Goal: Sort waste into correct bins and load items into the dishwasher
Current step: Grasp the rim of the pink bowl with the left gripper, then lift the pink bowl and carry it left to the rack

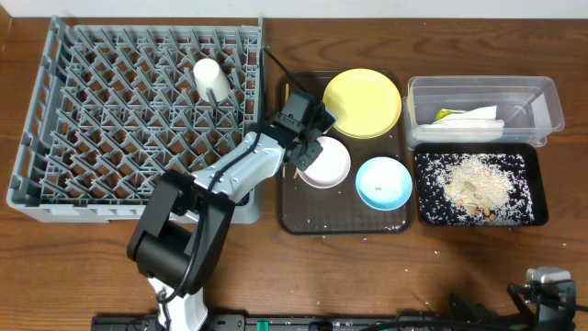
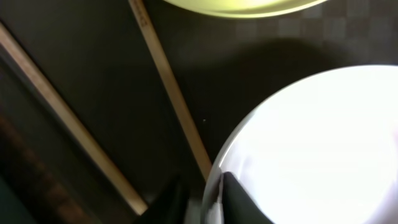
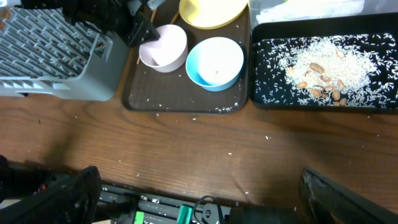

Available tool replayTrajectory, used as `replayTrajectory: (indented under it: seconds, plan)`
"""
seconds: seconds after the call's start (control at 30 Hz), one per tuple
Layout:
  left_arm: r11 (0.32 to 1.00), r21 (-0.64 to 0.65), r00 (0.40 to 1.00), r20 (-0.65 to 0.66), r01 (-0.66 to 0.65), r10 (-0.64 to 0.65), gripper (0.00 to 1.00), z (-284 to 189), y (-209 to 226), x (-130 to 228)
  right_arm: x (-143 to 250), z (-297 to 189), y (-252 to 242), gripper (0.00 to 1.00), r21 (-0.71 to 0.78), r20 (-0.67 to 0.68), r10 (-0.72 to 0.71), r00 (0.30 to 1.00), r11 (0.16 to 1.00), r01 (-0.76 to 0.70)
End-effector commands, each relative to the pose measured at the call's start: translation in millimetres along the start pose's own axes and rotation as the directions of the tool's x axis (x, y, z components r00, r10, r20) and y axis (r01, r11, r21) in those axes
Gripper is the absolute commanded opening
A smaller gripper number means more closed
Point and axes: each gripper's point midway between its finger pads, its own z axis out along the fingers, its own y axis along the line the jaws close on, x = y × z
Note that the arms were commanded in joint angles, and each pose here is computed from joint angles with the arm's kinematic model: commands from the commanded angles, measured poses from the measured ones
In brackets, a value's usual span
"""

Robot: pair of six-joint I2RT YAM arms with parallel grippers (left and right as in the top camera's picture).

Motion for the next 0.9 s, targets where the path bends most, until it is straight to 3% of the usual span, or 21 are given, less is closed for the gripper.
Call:
replayTrajectory:
  seconds: [0.0, 0.27, 0.57, 0.73, 0.87]
  plan:
    - [1.000, -0.029, 1.000, 0.032, -0.001, 0.001, 0.11, -12, 6, -10, 0, 1, -2, 0.99, 0.016, 0.003, 0.018, 1.000, 1.000, -0.018]
    - [0.999, -0.043, 0.996, 0.086, 0.009, -0.005, 0.07, -33, 9, -25, 0, 1, -2, 0.99, 0.016, 0.003, 0.018, 1.000, 1.000, -0.018]
    - [0.988, -0.147, 0.942, 0.335, 0.044, 0.008, 0.07, -143, 27, -73, 0, 1, -2, 0.99, 0.016, 0.003, 0.018, 1.000, 1.000, -0.018]
    - [0.985, -0.162, 0.929, 0.369, 0.053, 0.011, 0.07, -171, 28, -74, 0, 1, -2, 0.99, 0.016, 0.003, 0.018, 1.000, 1.000, -0.018]
    - [0.914, -0.371, 0.937, 0.349, 0.164, -0.027, 0.07, -192, 68, -61, 0, 1, -2, 0.99, 0.016, 0.003, 0.018, 1.000, 1.000, -0.018]
